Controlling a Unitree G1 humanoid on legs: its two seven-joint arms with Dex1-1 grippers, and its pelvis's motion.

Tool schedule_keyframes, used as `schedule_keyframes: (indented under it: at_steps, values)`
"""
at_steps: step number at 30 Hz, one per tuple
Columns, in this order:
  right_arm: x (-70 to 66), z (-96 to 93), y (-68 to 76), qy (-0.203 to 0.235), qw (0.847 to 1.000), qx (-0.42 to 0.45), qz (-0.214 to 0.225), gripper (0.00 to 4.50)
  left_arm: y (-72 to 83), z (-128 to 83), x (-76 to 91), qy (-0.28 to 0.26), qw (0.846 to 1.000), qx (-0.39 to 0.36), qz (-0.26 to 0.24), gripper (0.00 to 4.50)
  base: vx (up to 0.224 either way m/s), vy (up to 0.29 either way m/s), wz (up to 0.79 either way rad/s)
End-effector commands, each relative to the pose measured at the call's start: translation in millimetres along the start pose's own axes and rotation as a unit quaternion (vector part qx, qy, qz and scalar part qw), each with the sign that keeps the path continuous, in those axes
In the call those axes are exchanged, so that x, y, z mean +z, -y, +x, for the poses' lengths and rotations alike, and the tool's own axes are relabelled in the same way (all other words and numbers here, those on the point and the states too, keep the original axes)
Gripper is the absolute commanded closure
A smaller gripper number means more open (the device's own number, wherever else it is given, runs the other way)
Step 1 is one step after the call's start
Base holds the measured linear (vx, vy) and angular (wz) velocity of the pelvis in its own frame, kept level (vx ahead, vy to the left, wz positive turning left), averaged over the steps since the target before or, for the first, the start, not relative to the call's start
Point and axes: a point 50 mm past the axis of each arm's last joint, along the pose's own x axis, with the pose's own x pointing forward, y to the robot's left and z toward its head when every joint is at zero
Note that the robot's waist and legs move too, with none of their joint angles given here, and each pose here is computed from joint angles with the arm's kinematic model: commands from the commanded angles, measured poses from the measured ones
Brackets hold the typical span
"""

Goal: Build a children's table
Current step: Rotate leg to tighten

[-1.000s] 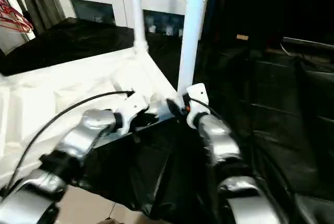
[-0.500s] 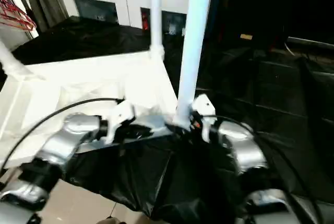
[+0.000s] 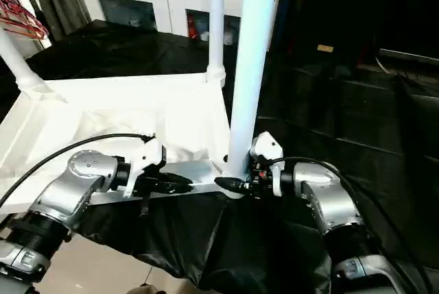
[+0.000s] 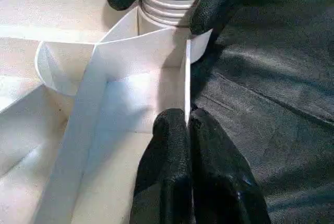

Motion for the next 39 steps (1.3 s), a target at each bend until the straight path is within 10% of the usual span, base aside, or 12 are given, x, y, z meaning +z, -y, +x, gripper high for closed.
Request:
schedule_keyframes:
  at_steps: [1,13,24,39]
  values:
    - [-5.2,4.3,-5.8,-0.012,1.000,0.021,0.011,1.74,3.1,5,15.4,0.040,0.999,-0.020,0.021,4.50,0.000,0.000,0.00]
    - [-15.0,53.9,16.3,-0.004,0.960,-0.273,0.065,1.79,-30.6,46,32.8,0.018,0.983,0.184,0.004,4.50,0.000,0.000,0.00]
    - [-5.5,93.0,6.2,0.027,0.954,-0.285,0.093,0.90,-36.2,64,42.4,0.022,0.974,0.225,0.005,4.50,0.000,0.000,0.00]
    - [3.9,48.0,18.7,0.041,0.980,-0.196,0.008,0.58,-16.7,43,24.1,0.034,0.993,0.108,0.041,4.50,0.000,0.000,0.00]
